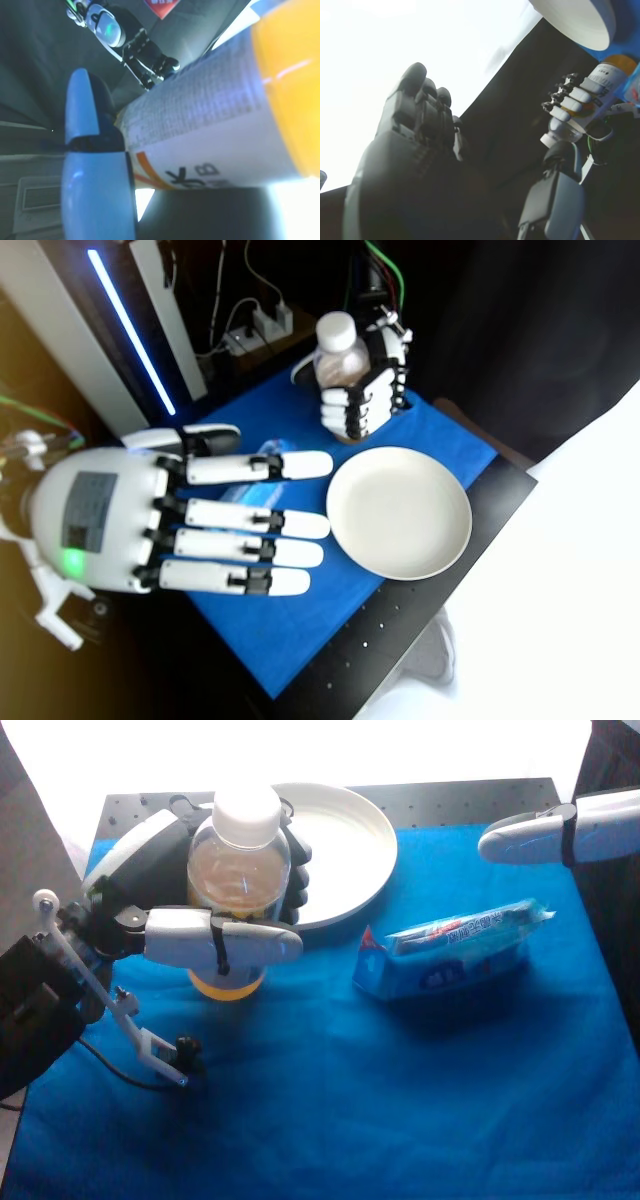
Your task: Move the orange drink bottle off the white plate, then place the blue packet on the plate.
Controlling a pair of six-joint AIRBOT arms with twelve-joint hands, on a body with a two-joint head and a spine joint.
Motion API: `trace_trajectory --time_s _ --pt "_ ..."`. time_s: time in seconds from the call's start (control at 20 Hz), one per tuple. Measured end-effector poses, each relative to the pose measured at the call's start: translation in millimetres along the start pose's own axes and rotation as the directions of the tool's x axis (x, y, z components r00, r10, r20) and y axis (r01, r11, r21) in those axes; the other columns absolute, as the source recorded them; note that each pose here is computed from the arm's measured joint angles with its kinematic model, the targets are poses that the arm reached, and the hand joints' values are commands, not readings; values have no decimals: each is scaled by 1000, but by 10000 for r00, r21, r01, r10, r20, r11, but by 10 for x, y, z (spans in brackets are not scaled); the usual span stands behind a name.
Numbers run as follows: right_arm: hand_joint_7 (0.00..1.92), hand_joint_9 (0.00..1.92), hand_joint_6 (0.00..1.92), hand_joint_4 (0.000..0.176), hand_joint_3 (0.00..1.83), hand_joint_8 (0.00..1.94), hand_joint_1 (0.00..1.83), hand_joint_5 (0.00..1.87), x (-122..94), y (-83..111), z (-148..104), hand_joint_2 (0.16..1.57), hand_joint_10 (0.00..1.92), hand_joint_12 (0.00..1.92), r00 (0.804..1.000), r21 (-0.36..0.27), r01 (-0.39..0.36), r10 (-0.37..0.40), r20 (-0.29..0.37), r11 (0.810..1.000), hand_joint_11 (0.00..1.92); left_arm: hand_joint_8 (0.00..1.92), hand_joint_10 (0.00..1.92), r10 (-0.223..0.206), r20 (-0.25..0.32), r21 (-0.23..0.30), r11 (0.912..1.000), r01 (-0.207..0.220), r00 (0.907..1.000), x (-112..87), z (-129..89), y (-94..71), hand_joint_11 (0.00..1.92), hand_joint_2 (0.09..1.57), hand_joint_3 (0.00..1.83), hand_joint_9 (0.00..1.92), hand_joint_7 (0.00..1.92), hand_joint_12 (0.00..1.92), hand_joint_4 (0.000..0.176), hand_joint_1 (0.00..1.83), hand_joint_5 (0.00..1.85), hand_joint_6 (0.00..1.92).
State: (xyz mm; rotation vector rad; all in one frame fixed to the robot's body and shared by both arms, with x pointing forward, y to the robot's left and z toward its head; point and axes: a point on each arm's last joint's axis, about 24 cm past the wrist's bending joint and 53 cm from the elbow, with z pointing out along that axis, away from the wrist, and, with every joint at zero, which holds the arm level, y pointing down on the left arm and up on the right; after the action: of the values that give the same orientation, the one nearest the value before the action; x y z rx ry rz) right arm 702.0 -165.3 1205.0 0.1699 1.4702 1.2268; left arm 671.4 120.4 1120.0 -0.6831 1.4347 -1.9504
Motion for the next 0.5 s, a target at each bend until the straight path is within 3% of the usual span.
trace_trajectory --time_s 0.2,0.3,0.4,0.45,0.5 --pt "204 172 0 157 0 1 600 0 5 1 1 759 2 650 10000 -5 -1 1 -9 10000 0 1066 995 -63 73 9 10000 63 10000 -19 -23 7 867 1132 2 952 792 1486 0 1484 809 1203" --pt "209 174 0 149 0 2 594 0 0 -2 1 751 3 645 10000 6 -20 20 11 10000 0 1020 916 -104 113 38 9999 103 9999 -26 -38 6 909 1112 1 1009 843 1442 0 1488 821 1137" --pt "210 176 0 160 0 1 589 0 5 2 1 739 2 670 10000 -9 -1 1 -7 10000 0 1060 977 -134 141 37 9999 133 9998 -28 -48 12 865 1130 0 975 802 1489 0 1486 791 1203" --pt "206 174 0 159 2 0 595 0 5 1 1 749 1 675 10000 -4 -4 4 -7 10000 0 1167 1171 -181 179 37 9998 180 9997 -26 -55 15 834 1163 4 944 746 1128 0 1381 797 1234" --pt "198 164 0 162 5 0 602 0 5 1 1 756 0 678 10000 -5 -1 1 -9 10000 0 1191 1205 -224 209 53 9997 223 9995 -27 -72 20 892 1159 1 959 751 950 0 1366 828 1143"
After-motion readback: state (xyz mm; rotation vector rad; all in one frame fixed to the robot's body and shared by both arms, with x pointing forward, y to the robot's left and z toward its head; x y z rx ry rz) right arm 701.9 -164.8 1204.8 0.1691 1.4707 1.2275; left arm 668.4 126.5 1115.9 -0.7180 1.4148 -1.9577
